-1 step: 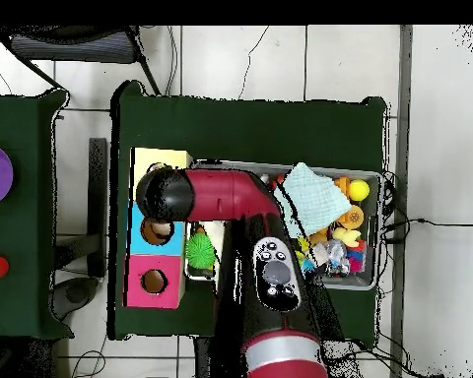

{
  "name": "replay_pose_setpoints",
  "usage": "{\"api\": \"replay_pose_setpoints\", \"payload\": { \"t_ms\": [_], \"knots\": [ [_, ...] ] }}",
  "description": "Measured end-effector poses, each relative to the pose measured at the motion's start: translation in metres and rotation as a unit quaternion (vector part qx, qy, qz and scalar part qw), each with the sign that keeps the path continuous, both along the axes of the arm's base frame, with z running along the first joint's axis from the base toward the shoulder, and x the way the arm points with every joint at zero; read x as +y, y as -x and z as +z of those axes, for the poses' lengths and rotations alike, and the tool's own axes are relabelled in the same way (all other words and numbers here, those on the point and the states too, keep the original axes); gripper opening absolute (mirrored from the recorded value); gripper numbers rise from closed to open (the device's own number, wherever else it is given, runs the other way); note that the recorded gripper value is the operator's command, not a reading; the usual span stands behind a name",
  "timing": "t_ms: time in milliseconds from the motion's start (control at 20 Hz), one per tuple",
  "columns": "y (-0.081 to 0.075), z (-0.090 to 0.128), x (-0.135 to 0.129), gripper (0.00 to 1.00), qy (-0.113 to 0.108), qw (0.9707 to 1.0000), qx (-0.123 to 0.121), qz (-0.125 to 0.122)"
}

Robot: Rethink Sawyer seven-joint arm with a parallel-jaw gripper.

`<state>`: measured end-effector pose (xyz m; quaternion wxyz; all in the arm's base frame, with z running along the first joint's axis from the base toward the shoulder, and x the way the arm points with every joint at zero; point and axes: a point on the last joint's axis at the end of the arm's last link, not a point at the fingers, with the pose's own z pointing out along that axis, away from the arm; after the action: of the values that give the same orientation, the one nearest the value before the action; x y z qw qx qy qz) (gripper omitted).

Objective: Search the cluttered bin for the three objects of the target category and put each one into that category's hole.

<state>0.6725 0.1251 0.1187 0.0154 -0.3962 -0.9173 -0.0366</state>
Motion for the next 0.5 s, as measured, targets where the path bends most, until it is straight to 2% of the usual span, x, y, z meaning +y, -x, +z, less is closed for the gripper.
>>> {"api": "replay_pose_setpoints", "payload": {
  "t_ms": [100, 250, 350, 500],
  "knots": [
    [0.006, 0.023, -0.018, 0.0, -0.006, 0.9994, 0.031, -0.014],
    [0.008, 0.051, -0.038, 0.0, -0.014, 0.9981, 0.05, -0.032],
    [0.004, 0.073, -0.054, 0.0, -0.014, 0.998, 0.045, -0.041],
    [-0.002, 0.084, -0.064, 0.0, -0.013, 0.9983, 0.03, -0.048]
  ]
}}
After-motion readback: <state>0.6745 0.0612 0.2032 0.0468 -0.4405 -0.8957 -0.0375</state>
